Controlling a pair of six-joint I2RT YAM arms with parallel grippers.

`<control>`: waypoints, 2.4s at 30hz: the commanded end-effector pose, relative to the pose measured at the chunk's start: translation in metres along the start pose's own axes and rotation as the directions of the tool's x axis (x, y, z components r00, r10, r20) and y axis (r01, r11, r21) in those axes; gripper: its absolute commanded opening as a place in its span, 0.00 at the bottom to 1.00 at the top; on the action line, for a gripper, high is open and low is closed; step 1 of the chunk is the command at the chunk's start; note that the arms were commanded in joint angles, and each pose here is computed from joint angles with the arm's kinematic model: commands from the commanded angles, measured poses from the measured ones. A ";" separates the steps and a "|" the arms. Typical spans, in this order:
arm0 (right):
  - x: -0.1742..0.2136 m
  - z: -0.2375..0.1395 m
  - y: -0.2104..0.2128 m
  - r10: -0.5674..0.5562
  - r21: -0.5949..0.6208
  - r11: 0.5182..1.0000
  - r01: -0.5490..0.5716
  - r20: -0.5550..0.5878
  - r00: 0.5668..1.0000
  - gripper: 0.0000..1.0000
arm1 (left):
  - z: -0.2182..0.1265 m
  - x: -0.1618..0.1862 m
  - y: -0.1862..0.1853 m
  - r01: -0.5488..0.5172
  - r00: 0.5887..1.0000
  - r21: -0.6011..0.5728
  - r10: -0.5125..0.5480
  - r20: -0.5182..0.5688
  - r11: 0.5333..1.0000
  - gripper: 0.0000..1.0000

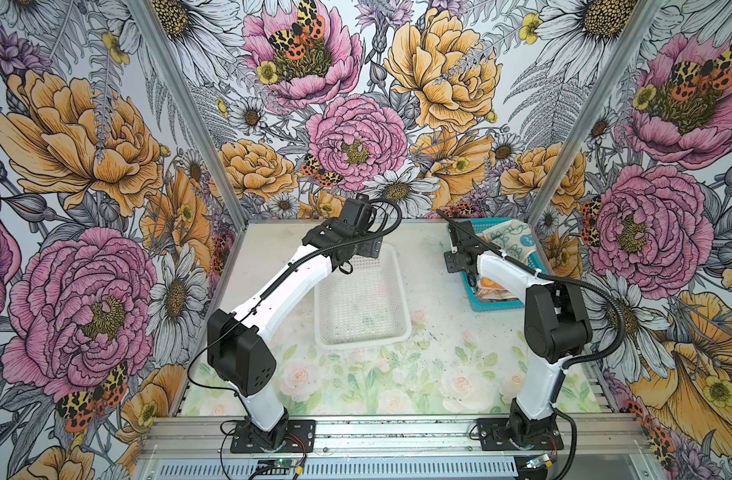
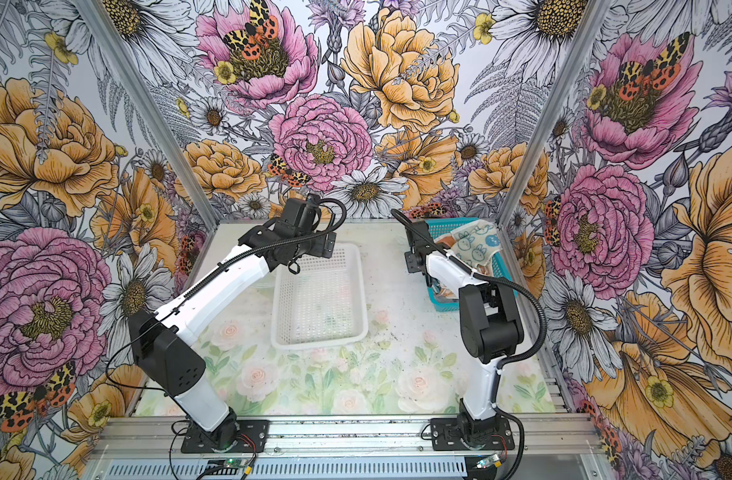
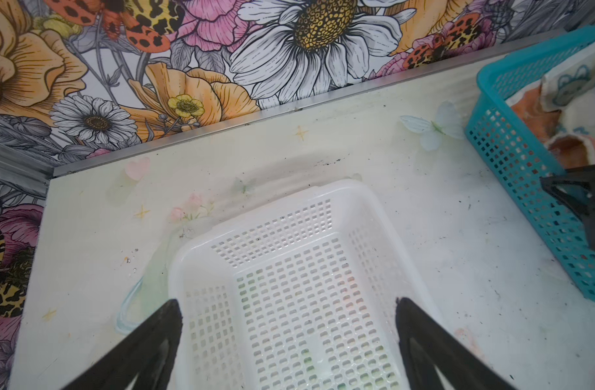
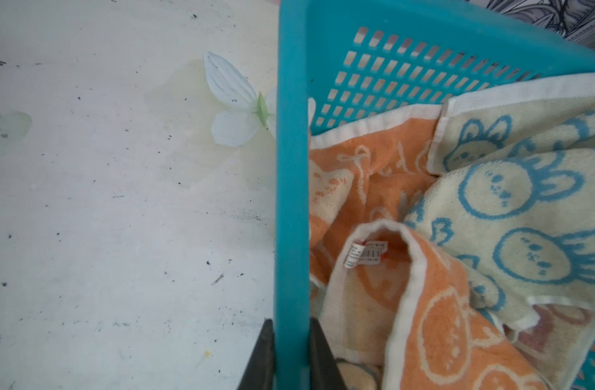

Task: Fold and stack the towels

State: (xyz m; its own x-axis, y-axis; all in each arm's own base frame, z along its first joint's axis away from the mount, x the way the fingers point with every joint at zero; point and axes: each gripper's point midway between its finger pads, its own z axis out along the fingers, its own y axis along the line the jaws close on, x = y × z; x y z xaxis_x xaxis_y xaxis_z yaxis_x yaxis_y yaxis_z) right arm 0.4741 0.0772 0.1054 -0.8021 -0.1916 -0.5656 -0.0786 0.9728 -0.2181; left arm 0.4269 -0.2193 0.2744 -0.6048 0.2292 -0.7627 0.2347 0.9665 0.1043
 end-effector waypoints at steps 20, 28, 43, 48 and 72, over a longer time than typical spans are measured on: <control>0.038 -0.006 -0.058 -0.007 0.178 0.984 0.024 -0.097 0.995 0.00 | 0.042 -0.018 -0.077 -0.119 0.989 -0.154 0.130 0.064 0.981 0.99; 0.023 -0.007 -0.048 0.001 0.092 0.996 0.005 -0.065 0.998 0.27 | 0.039 -0.023 -0.067 -0.027 0.998 -0.054 0.030 0.056 0.998 0.99; -0.030 -0.082 0.070 0.176 -0.336 0.930 -0.146 0.060 0.983 0.99 | -0.001 0.076 0.059 0.344 0.920 -0.051 -0.348 -0.183 0.937 0.99; -0.018 -0.089 0.134 0.145 -0.421 0.898 -0.128 0.010 0.989 0.93 | -0.012 0.089 0.068 0.445 0.879 -0.012 -0.439 -0.187 0.895 0.99; -0.007 -0.064 0.242 0.254 -0.440 0.859 -0.263 -0.080 0.964 0.11 | -0.036 0.139 0.115 0.665 0.734 0.022 -0.648 -0.204 0.746 0.99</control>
State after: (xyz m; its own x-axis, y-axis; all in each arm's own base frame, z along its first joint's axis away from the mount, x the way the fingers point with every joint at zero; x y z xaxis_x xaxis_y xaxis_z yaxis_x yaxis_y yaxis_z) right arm 0.4044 0.3059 0.0903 -0.8767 -0.0089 -0.4809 -0.1573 0.9501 0.2692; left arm 0.3438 -0.0742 0.1965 -0.7682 -0.4046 -0.4962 -0.2118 0.8920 -0.3994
